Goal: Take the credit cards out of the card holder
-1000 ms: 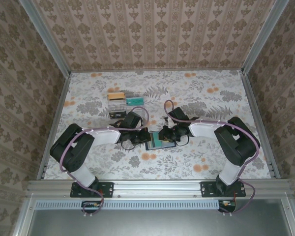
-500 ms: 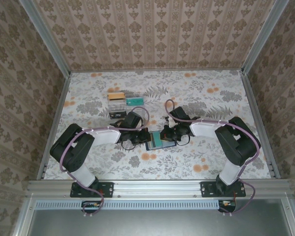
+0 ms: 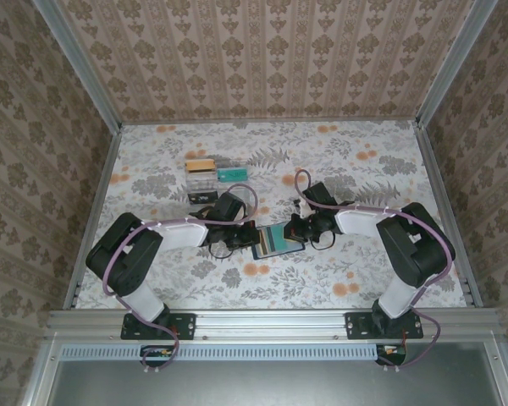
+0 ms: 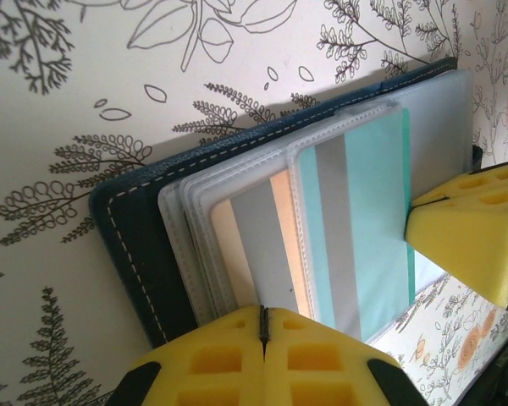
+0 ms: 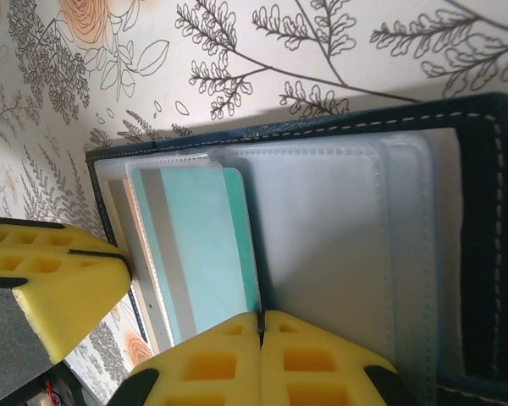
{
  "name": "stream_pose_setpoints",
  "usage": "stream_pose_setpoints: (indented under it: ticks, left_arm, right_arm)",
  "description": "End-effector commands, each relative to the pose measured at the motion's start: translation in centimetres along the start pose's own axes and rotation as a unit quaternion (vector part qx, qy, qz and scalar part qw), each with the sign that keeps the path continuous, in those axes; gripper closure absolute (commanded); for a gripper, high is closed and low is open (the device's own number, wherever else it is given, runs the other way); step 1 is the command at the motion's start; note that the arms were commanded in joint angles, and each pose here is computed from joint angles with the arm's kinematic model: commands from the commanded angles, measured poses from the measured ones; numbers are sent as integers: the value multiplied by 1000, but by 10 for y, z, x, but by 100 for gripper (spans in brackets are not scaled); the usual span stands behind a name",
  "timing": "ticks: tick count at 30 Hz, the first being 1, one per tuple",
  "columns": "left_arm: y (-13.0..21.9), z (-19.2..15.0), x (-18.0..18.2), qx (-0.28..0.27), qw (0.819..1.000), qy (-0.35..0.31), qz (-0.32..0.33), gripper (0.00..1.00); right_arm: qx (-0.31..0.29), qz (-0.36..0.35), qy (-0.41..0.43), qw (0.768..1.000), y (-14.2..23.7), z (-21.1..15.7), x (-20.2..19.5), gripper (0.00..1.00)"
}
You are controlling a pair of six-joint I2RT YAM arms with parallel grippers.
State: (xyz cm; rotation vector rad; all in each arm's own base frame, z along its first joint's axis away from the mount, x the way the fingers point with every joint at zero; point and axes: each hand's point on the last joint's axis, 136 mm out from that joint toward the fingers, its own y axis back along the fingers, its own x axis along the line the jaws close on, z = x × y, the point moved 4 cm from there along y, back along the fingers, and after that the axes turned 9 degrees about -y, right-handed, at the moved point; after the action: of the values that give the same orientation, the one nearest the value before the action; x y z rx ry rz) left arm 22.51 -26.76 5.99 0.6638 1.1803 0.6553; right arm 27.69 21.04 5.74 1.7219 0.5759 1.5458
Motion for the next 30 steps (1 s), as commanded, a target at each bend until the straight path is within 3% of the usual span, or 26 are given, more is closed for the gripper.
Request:
stream_pose_setpoints:
  ticks: [1,24,30]
  left_arm:
    - [-2,-18,24,39,998,16,50,100]
    - [-4,-20,25,42,998,16,45,100]
    - [-4,-19,24,43,998,16,44,100]
  right_arm:
    - [5,0,0,1000,6,-4,-6,100]
    - [18,26,-3,999,17,3,-10,96]
    - [23,50,3,998,12,2,-3,79]
